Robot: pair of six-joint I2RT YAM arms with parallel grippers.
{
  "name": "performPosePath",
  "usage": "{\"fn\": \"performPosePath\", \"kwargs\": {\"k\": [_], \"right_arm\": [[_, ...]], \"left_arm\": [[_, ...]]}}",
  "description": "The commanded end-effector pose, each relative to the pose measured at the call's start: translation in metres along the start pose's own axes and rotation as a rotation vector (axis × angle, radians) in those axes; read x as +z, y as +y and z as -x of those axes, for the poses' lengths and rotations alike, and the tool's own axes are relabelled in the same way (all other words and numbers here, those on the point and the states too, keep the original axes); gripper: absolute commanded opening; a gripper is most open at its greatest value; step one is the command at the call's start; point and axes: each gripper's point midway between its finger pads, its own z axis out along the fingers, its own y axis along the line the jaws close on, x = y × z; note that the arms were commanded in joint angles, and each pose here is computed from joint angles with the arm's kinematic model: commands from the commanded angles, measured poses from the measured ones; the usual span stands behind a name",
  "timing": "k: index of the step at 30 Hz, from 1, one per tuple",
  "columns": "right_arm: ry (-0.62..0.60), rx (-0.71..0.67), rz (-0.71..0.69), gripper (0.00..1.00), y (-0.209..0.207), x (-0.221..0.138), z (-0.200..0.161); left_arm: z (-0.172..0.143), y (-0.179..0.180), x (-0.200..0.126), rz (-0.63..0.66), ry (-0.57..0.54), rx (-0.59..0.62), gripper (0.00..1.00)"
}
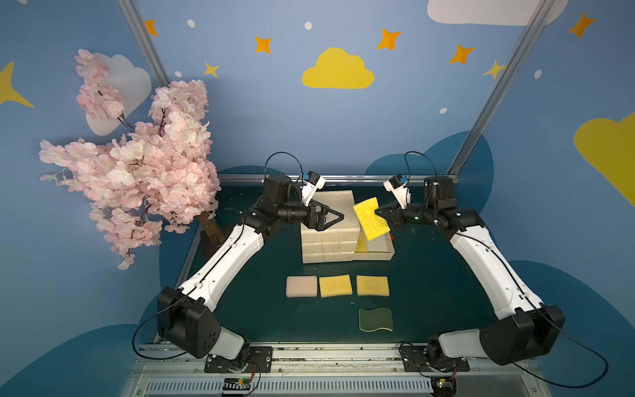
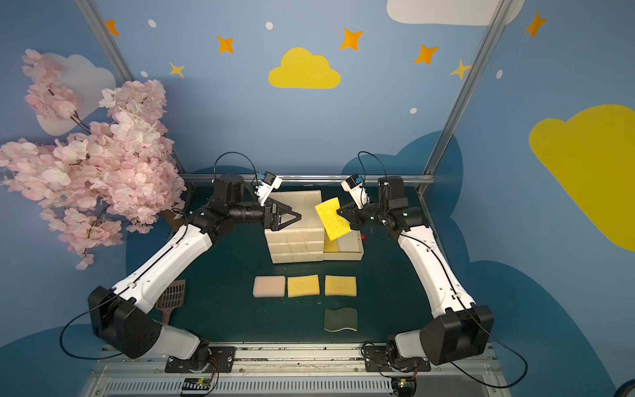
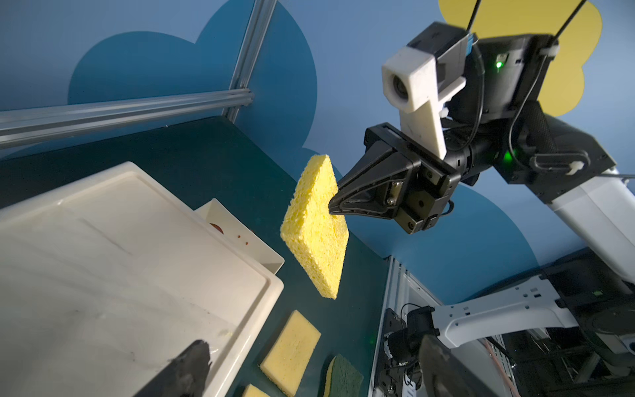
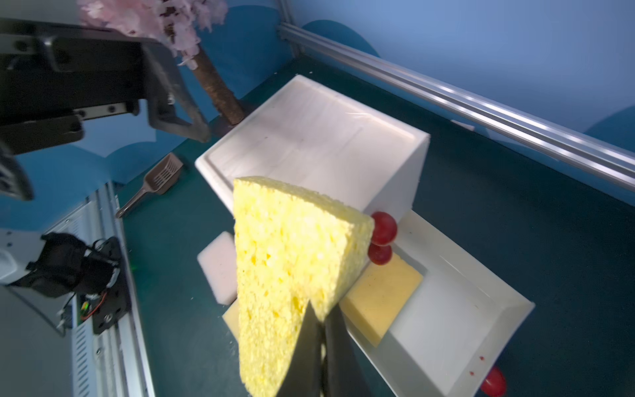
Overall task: Take the sponge out of the drawer
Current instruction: Place the sponge at the center of the board.
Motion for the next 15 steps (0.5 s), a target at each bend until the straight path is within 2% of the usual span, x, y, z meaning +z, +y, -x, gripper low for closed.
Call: {"fn": "performPosePath", "kwargs": {"k": [1, 9, 15], "right_arm": [[0.085, -0.042, 0.116, 0.0, 0.026, 0.005, -0.013], [0.154, -0.09, 0.176, 0.0, 0.045, 0.014, -0.016], [0.186, -0.12, 0.21, 0.0, 0.056, 0.02, -0.015]], "left_arm": [[-0.015, -0.007, 0.006, -0.061, 0.07, 0.004, 0.95], [-0.023, 0.002, 0.021, -0.059, 0.11, -0.019, 0.9], [-0.026, 0.009, 0.028, -0.054, 0.129, -0.042, 0.81]]}}
